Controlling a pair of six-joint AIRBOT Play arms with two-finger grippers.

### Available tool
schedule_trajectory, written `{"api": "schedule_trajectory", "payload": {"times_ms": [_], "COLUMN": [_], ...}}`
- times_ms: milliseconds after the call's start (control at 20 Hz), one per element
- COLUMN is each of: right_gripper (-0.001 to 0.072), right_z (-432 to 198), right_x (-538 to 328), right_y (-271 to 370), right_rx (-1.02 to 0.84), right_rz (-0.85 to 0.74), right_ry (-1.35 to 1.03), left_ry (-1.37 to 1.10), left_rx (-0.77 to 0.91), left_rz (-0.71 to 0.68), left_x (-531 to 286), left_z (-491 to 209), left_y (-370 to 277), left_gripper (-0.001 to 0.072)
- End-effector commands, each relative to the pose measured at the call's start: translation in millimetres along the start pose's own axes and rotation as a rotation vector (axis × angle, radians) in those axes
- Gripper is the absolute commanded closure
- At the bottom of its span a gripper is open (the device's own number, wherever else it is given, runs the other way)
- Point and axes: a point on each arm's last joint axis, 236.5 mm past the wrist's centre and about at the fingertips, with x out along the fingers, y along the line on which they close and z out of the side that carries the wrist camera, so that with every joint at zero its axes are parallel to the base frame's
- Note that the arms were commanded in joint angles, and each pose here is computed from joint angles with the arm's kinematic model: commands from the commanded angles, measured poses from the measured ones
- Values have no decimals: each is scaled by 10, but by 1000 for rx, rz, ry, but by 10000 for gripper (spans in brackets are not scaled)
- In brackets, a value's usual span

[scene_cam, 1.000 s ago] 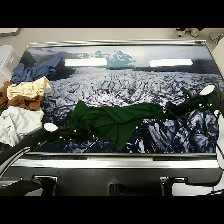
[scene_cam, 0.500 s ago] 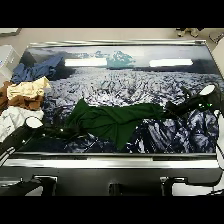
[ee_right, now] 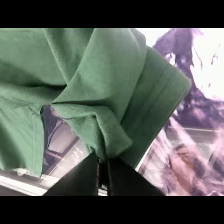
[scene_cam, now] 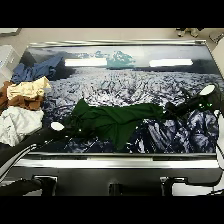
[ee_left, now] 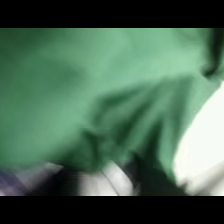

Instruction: Fold the clothes and pants, and hang the long-sleeved shirts on hangers.

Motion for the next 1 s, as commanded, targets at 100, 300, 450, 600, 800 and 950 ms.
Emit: {"api": "schedule_trajectory", "payload": {"times_ms": [100, 300, 450, 600, 800, 950], "right_gripper": [664, 664, 663, 663, 663, 663], "right_z": [-15, 460, 348, -553, -1438, -1591], "right_x": [-137, -1428, -3211, -4364, -4678, -4669], "right_y": [94, 605, 1248, 1821, 1912, 1677], "right_rx": [-22, -233, -398, -500, -545, -478], "right_rz": [5, -90, -214, -202, -262, -350], "right_ry": [-12, -437, -1013, -1426, -1557, -1537], "left_ry": [-114, -681, -1215, -1481, -1596, -1667], "left_rx": [264, 710, 891, 922, 989, 981], "left_rz": [-163, -235, -199, -262, -313, -338], "left_x": [-336, -2592, -4862, -5935, -6237, -6402], "left_z": [406, 1288, 1030, 179, -538, -633], "left_y": [-813, -2133, -2770, -3053, -3163, -3184], "left_gripper": [680, 680, 679, 678, 678, 678]}}
